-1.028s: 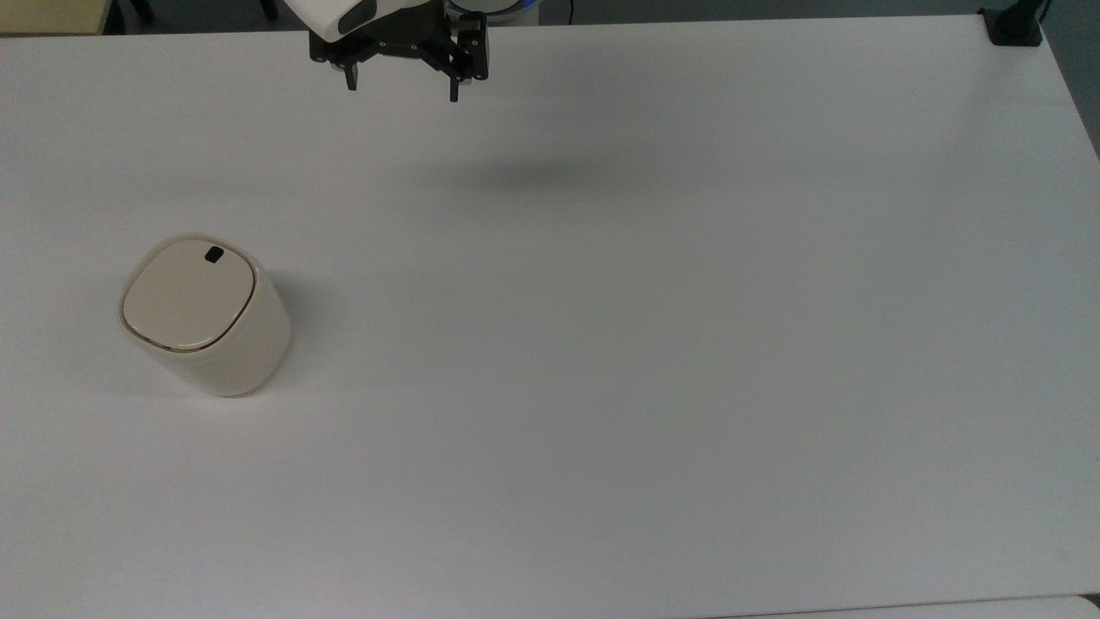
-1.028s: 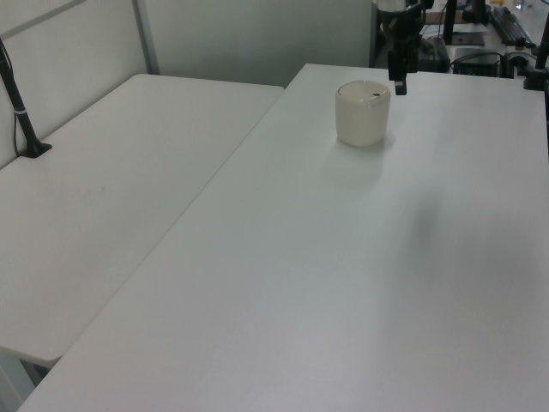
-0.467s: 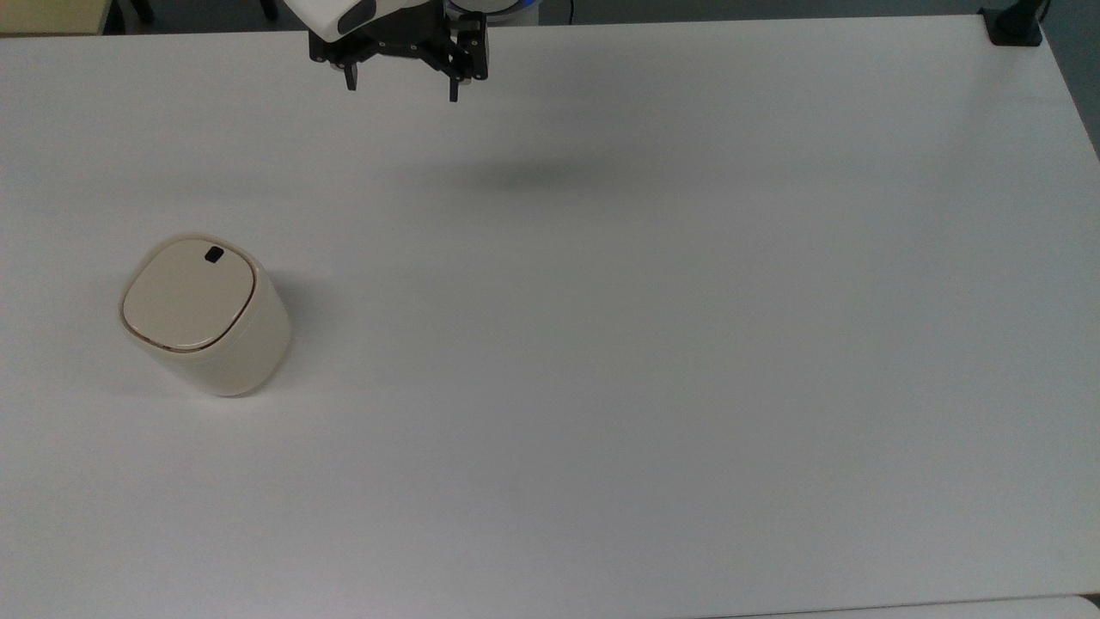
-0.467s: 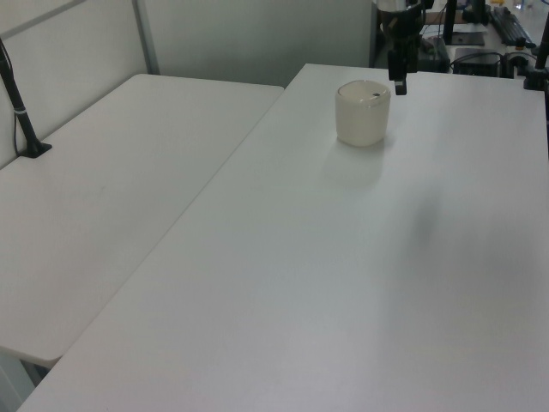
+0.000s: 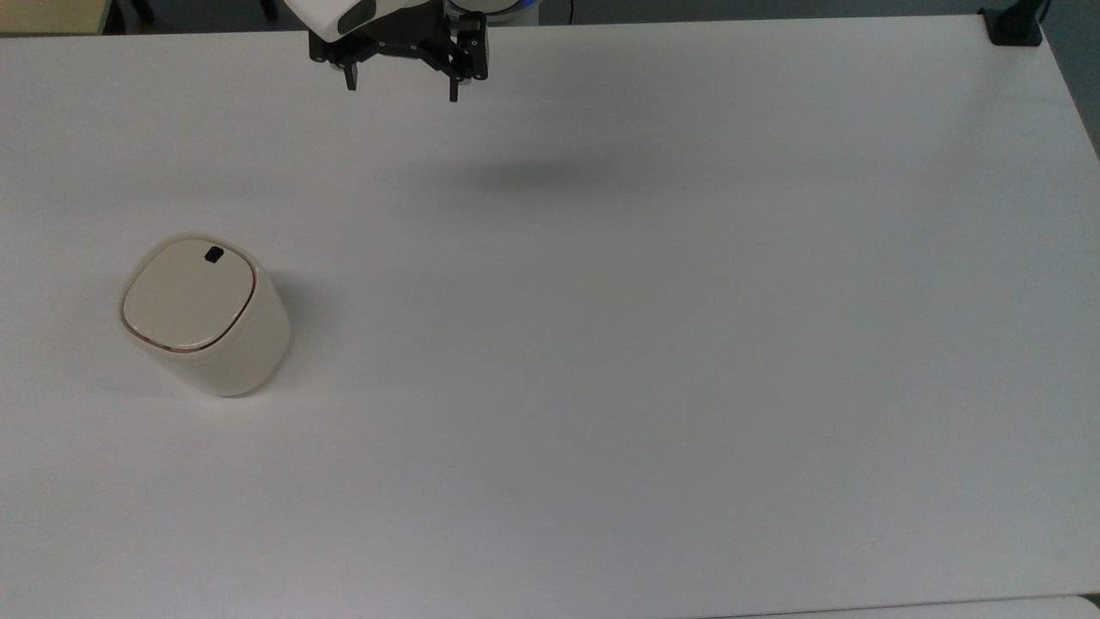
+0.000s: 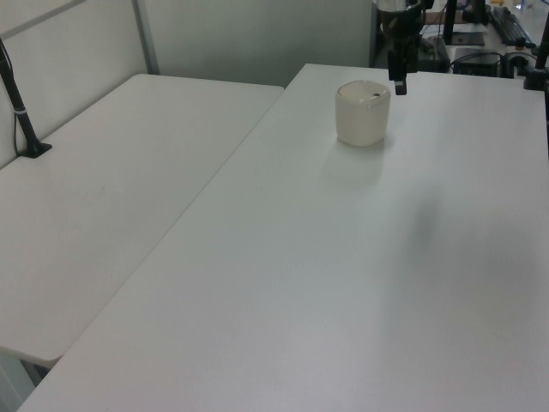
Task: Open the trash bin
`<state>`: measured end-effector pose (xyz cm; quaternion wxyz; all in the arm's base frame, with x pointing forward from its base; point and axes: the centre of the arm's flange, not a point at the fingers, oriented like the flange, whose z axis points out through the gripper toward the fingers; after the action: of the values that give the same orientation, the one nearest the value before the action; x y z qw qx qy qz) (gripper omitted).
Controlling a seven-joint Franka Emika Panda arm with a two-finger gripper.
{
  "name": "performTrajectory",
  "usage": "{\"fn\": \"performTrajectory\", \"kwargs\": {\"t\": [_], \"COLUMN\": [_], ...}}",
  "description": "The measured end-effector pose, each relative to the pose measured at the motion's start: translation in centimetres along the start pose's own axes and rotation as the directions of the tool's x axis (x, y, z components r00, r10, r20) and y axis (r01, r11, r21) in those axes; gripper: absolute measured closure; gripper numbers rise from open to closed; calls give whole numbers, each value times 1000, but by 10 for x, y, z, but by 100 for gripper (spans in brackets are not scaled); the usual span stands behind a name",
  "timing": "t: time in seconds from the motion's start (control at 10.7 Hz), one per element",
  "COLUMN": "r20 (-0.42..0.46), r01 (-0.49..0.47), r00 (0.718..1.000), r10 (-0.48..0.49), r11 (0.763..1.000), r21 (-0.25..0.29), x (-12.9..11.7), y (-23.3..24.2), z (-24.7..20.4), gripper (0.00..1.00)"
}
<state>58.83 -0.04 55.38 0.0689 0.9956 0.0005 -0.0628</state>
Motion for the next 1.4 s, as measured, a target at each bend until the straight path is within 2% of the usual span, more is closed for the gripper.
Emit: {"fn": "performTrajectory", "kwargs": {"t": [1.4], "r20": [8], "r01": [10], "r00": [1000], "r10": [-10], "r11": [1000], "r21": [-1], "x": [0], "y": [-5], "z": [4], "gripper": [0]}}
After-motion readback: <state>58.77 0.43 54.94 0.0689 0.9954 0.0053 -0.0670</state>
